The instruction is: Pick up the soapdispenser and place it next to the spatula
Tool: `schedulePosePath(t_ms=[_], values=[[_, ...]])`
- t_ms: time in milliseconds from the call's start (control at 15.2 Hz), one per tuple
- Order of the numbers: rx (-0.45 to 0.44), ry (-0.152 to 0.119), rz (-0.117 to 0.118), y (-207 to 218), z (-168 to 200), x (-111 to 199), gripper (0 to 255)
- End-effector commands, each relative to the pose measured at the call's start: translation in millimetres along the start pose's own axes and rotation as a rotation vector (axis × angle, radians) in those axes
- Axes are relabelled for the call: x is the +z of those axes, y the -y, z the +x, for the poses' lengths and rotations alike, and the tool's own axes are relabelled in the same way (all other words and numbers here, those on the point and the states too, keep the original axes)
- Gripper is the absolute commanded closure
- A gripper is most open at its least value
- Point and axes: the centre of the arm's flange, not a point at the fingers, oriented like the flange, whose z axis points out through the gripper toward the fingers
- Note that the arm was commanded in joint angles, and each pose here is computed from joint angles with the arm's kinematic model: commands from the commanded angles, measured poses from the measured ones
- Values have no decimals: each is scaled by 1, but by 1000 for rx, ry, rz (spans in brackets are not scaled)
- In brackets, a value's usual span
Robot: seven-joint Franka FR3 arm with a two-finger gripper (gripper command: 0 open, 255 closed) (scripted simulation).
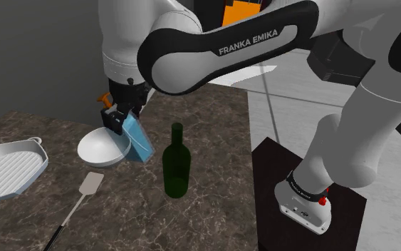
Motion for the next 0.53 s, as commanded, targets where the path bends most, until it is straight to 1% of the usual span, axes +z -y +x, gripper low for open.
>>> schedulePosePath(t_ms=[0,462], values=[[0,-1,0,1,-2,11,255],[0,-1,0,0,-10,47,255]])
